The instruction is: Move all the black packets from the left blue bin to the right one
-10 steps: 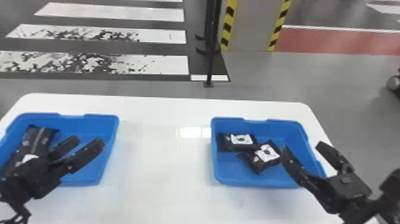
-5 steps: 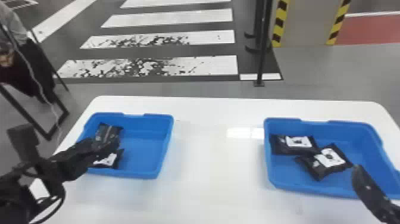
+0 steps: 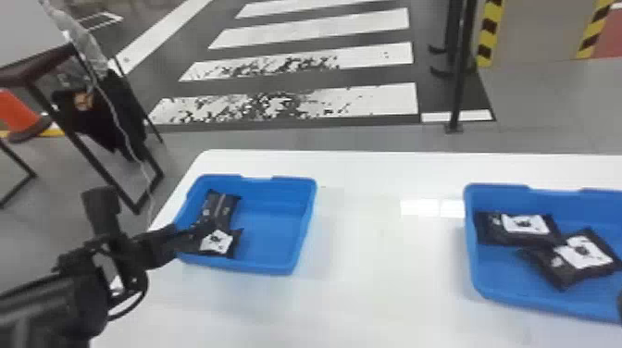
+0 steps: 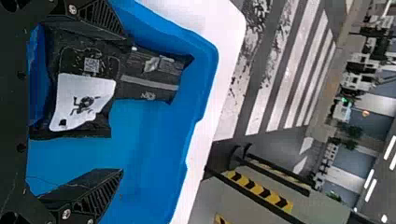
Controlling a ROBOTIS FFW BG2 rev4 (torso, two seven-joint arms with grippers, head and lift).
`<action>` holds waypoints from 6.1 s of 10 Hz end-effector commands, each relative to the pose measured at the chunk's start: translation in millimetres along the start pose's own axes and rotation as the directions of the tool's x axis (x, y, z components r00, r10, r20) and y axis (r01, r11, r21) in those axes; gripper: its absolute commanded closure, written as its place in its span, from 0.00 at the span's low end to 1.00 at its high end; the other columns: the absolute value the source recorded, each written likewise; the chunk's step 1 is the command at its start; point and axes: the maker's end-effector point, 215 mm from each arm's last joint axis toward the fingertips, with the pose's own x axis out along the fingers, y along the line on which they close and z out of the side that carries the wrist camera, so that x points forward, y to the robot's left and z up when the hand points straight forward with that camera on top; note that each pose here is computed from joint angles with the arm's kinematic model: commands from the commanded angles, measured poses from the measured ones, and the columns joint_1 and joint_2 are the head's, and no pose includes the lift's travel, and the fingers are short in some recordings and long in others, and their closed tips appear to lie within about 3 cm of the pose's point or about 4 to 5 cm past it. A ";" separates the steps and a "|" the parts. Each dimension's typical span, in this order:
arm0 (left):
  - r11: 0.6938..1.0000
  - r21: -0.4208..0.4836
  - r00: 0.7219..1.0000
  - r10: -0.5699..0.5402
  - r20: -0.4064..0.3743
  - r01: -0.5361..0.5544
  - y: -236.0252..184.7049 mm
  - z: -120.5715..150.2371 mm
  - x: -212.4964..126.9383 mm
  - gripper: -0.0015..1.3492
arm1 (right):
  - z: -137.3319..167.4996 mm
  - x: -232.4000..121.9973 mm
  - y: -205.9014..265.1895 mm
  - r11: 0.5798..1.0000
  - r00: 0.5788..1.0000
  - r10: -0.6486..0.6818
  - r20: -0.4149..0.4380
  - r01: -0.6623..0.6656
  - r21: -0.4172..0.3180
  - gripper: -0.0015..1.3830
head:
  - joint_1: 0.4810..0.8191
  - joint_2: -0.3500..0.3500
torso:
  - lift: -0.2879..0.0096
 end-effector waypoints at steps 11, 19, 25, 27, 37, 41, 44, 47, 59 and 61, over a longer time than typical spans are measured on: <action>0.983 -0.131 0.943 0.077 -0.325 -0.126 14.0 -39.5 65.7 0.77 | -20.7 4.0 2.7 0.996 1.000 0.011 -0.026 -0.009 0.088 0.08 | 0.63 0.90 | 0.46; 0.985 -0.098 0.976 -0.154 -0.157 0.140 -67.5 -11.6 29.8 0.90 | -23.7 3.6 7.3 0.993 0.999 0.024 -0.032 -0.020 0.113 0.08 | 0.63 0.83 | 0.46; 0.830 -0.097 0.835 -0.540 0.106 0.549 -220.6 9.3 7.8 0.90 | -24.7 24.7 62.2 0.949 0.980 0.197 0.011 -0.194 0.249 0.08 | 0.63 0.69 | 0.46; 0.775 -0.094 0.777 -0.606 0.168 0.625 -263.2 13.5 4.5 0.90 | -28.1 37.8 84.1 0.920 0.953 0.302 -0.001 -0.291 0.261 0.08 | 0.63 0.64 | 0.46; 0.494 -0.091 0.502 -0.853 0.139 0.865 -439.7 1.8 -30.2 0.90 | -6.0 80.1 176.7 0.788 0.838 0.539 0.084 -0.536 0.302 0.08 | 0.63 0.46 | 0.46; 0.449 -0.106 0.458 -0.885 0.083 0.887 -469.1 -16.4 -36.4 0.90 | 9.1 93.9 178.2 0.800 0.839 0.531 0.120 -0.543 0.253 0.45 | 0.63 0.42 | 0.46; 0.449 -0.111 0.459 -0.884 0.093 0.887 -466.7 -15.1 -36.8 0.90 | 4.2 92.6 168.3 0.817 0.859 0.498 0.122 -0.511 0.268 0.92 | 0.63 0.39 | 0.46; 0.410 -0.153 0.431 -0.891 0.143 0.899 -469.7 -11.3 -46.5 0.60 | -0.2 93.9 162.4 0.824 0.866 0.487 0.113 -0.498 0.271 0.92 | 0.63 0.38 | 0.46; 0.737 -0.072 0.717 -0.624 0.312 0.672 -274.1 16.8 -53.6 0.12 | -55.0 128.6 -91.1 0.995 0.997 0.059 -0.055 -0.054 0.084 0.05 | 0.63 0.33 | 0.46; 0.797 -0.050 0.766 -0.558 0.321 0.602 -241.6 20.8 -50.1 0.12 | -35.7 90.9 -81.5 0.999 1.000 0.005 0.004 -0.006 0.040 0.11 | 0.63 0.34 | 0.46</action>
